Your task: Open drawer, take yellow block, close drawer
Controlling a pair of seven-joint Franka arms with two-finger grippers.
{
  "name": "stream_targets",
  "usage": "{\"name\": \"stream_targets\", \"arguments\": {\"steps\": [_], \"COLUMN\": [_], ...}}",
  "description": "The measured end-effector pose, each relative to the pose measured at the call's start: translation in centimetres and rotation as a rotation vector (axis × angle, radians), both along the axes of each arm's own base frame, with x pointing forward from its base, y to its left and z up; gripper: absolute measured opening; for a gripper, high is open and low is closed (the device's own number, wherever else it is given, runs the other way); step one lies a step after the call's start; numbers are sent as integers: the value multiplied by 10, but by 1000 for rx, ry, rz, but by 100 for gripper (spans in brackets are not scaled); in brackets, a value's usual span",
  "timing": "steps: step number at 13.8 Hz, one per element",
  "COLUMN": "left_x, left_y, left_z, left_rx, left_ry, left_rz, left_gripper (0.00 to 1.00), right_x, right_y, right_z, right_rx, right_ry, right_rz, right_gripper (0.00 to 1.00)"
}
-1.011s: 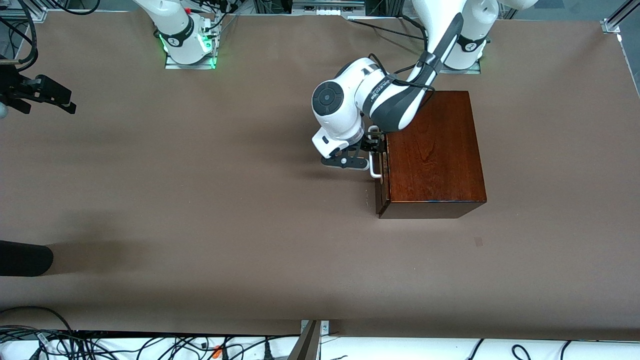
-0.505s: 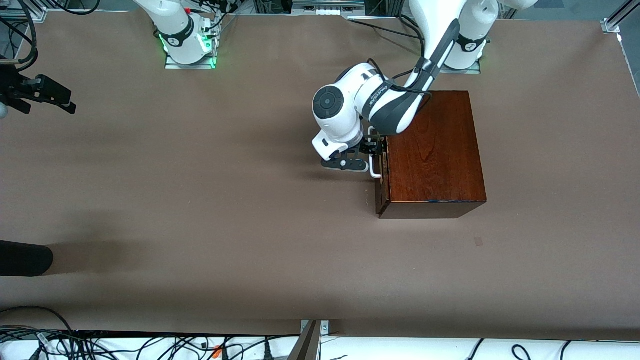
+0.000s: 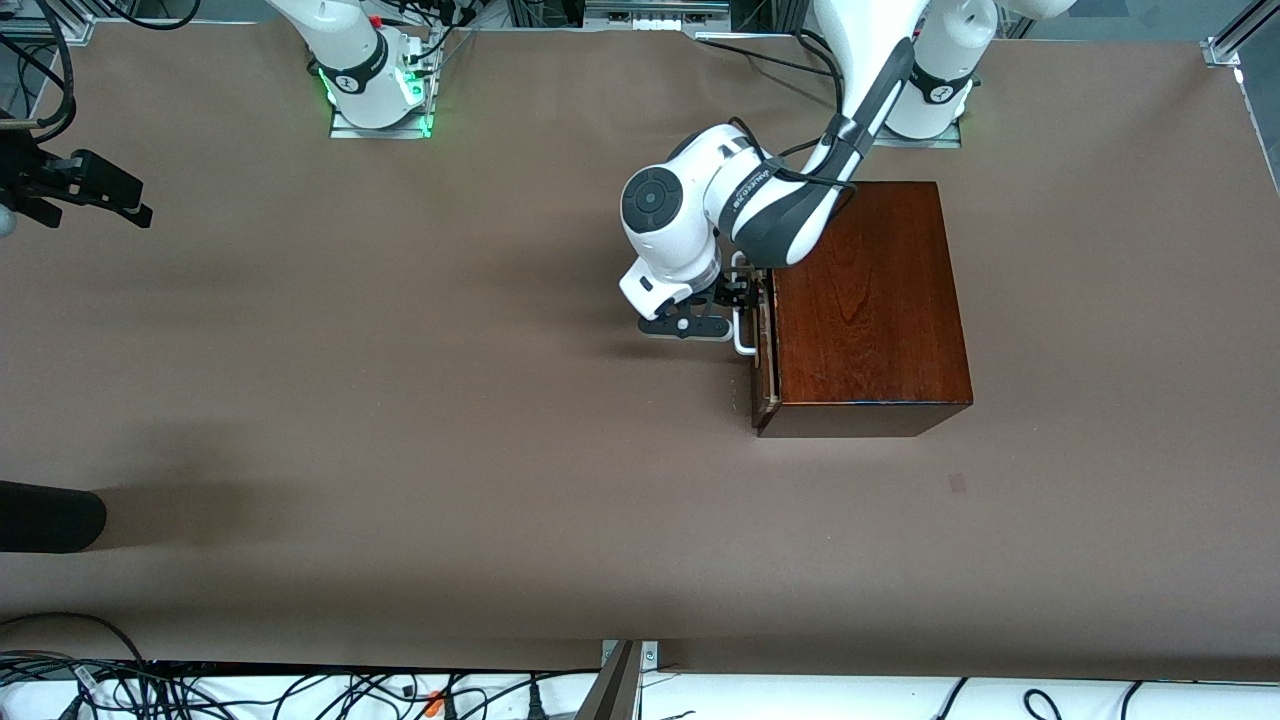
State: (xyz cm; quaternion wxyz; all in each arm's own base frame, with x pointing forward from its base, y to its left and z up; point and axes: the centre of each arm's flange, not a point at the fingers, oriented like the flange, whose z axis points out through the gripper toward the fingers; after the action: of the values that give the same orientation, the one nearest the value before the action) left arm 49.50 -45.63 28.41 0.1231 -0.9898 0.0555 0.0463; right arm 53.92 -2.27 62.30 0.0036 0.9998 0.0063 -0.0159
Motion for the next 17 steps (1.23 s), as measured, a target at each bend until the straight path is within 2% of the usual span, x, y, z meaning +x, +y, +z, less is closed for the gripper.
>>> {"name": "stream_targets", "arguments": {"steps": [17], "left_x": [-8], "left_y": [-26], "left_z": [6], "left_rx": [-82], "left_ry": [-55], "left_rz": [6], "left_gripper": [100], "right_x": [0], "right_y": [0], "right_z": [0], "right_rx": [0], "right_ry": [0], "right_rz": [0], "right_gripper": [100]}}
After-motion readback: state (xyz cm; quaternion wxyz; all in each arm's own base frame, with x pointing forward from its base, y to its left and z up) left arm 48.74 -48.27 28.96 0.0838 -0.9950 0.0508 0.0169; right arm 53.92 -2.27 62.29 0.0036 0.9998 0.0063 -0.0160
